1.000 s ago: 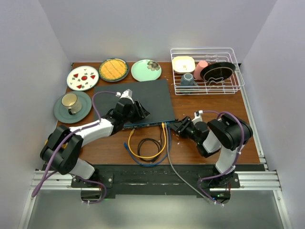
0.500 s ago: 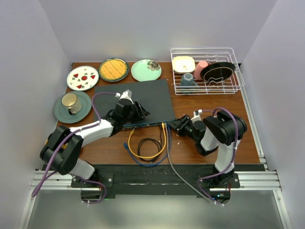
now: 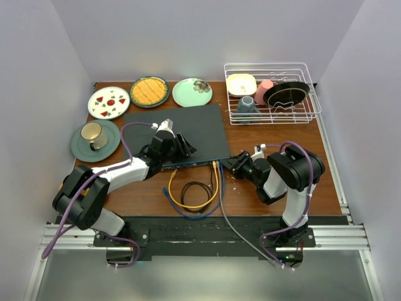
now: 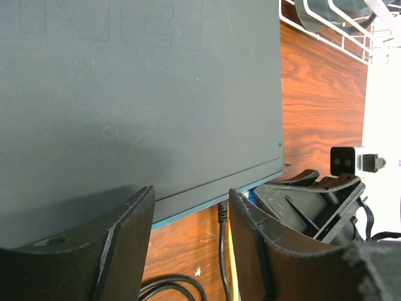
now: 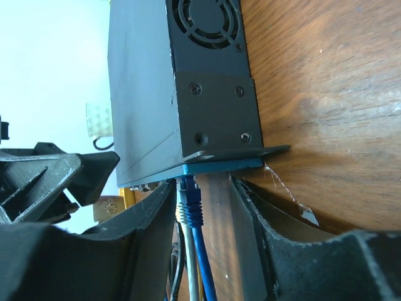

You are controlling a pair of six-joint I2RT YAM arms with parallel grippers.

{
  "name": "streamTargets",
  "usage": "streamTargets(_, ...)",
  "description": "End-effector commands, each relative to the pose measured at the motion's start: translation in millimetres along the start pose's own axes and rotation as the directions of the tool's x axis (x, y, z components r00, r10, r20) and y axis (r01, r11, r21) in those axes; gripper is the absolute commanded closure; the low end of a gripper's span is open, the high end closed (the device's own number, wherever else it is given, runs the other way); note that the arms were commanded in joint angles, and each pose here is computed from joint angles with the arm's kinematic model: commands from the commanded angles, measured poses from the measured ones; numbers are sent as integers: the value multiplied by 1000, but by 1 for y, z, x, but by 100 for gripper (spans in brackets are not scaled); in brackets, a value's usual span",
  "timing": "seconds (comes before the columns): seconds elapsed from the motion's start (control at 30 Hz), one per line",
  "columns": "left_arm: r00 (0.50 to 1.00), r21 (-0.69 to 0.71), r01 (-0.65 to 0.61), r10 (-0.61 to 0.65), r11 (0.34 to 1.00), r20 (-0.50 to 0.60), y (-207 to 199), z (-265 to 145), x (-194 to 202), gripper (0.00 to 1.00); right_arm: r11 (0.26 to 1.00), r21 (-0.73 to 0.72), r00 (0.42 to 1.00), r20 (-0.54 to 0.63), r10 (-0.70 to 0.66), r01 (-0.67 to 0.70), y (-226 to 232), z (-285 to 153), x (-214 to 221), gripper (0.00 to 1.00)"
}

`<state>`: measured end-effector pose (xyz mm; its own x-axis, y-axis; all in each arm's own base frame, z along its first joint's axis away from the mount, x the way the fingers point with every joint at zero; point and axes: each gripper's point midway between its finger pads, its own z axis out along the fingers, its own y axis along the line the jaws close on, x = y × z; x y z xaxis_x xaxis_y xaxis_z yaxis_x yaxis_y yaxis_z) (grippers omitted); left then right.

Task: Pull the plug from the switch port
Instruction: Pull the connector from the switch port.

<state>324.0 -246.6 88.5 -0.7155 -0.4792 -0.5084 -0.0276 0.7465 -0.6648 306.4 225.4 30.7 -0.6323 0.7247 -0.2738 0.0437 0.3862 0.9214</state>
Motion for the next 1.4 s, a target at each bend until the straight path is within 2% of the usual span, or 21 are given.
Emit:
streamTargets(0.0,999,41,13,-15,999,37,-10,-1,-10,44,953,-290,986,165,-36,84,74,-1,-35,58)
streamTargets(0.13,1000,41,17,-18,999,26,-9,1,-7,44,953,-294,987,161,-27,74,75,2,-35,65)
streamTargets(0.33,1000,45,21,-22,999,16,-7,2,-4,44,953,-297,987,157,-20,67,74,3,-34,70)
streamTargets(0.83,1000,50,25,-25,998,8,-7,1,1,44,960,-270,990,132,-42,76,63,-1,-26,97)
streamTargets(0.93,1000,54,30,-31,998,5,-8,1,3,44,963,-258,991,125,-48,79,59,-3,-23,100)
streamTargets(1.37,999,59,35,-36,998,7,-8,0,3,44,974,-205,992,95,-79,98,40,-15,-12,100)
